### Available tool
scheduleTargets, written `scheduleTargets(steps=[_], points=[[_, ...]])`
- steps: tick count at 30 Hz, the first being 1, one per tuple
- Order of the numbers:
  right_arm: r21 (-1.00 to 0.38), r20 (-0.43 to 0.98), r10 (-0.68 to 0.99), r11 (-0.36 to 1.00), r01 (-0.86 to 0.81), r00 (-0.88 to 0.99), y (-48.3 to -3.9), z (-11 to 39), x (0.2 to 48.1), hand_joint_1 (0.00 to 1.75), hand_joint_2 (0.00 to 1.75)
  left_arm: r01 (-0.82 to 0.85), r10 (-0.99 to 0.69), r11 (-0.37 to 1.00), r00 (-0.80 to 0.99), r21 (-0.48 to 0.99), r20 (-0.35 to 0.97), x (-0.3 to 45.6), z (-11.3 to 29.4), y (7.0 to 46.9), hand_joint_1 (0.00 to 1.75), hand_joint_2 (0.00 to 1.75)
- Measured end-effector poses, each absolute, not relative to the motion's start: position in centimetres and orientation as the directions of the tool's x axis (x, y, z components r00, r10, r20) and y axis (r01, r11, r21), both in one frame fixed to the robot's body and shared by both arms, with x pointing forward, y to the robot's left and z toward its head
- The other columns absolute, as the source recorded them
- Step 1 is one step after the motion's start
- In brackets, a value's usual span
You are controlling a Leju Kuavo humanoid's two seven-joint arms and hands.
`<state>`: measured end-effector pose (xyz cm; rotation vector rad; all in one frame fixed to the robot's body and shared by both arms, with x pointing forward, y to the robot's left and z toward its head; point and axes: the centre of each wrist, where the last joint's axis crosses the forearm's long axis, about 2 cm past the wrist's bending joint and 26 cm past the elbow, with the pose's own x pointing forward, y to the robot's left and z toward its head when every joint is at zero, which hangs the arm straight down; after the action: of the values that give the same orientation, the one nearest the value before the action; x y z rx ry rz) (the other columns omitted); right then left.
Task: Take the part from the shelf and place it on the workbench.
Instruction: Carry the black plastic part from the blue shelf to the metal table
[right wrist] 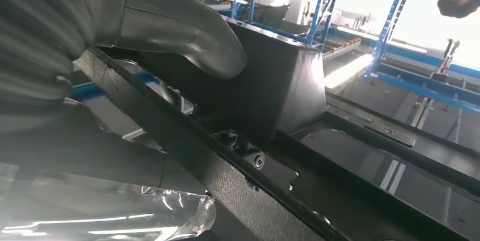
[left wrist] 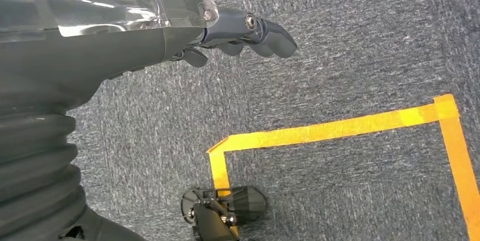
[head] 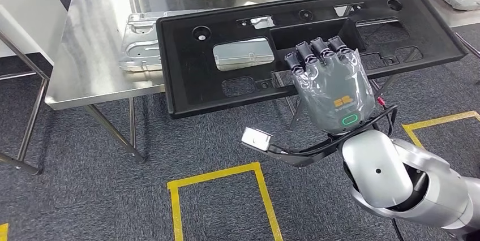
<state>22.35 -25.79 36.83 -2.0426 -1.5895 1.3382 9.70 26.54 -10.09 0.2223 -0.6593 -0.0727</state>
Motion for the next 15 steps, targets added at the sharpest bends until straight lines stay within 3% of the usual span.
scheduleTargets(steps=[15], points=[[-0.668, -0.516, 0.856, -0.375, 0.643, -0.037, -25.81, 36.44, 22.46, 1.75, 1.75, 0.001, -0.144, 0.972, 0.790, 0.234, 0.596, 9.90, -10.05, 26.65, 0.00, 1.75]])
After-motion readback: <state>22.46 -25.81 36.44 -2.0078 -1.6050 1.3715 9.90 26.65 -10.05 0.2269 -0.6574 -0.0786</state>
